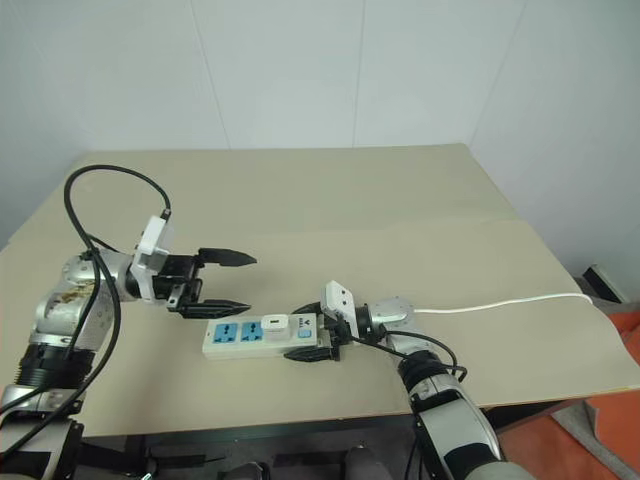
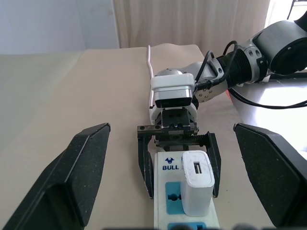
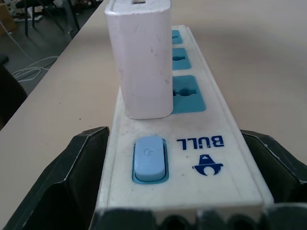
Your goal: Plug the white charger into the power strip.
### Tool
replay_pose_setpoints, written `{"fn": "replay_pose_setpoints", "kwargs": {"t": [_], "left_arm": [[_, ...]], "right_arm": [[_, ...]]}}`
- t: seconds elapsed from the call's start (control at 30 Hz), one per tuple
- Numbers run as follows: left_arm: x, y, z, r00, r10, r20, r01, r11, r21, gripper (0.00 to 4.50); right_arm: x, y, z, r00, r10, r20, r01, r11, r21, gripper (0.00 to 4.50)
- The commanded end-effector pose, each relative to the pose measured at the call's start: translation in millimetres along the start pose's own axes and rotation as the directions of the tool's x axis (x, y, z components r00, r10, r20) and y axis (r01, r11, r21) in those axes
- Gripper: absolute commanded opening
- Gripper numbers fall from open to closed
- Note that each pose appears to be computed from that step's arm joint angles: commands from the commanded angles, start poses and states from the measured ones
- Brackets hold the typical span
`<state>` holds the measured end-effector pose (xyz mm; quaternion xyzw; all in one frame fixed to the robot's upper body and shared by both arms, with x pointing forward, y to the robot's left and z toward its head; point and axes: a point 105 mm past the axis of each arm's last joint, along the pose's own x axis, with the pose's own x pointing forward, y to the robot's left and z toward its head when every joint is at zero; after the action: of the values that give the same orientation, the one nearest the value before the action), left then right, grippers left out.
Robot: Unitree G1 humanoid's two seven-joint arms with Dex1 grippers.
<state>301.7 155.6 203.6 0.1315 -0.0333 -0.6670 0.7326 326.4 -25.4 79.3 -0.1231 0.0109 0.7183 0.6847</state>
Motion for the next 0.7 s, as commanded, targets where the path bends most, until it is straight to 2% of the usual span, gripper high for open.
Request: {"fn": "replay_pose_setpoints", "kwargs": {"t": [0.03,0.47,0.7], "left_arm": [[-12,-1,16,0.999,0.032,0.013,-0.033,0.998,0.062,4.50],[-43,-17,17,0.976,0.215,0.012,-0.216,0.973,0.081,4.50],[-73,-47,19,0.929,0.359,-0.090,-0.356,0.933,0.047,4.50]], "right_arm": [[-7,1,8,1.000,0.008,0.017,-0.007,1.000,-0.029,4.45],[-72,9,37,0.998,-0.067,-0.010,0.066,0.994,-0.082,4.45],[-115,6,52,0.984,-0.172,-0.040,0.167,0.980,-0.105,4.45]]}}
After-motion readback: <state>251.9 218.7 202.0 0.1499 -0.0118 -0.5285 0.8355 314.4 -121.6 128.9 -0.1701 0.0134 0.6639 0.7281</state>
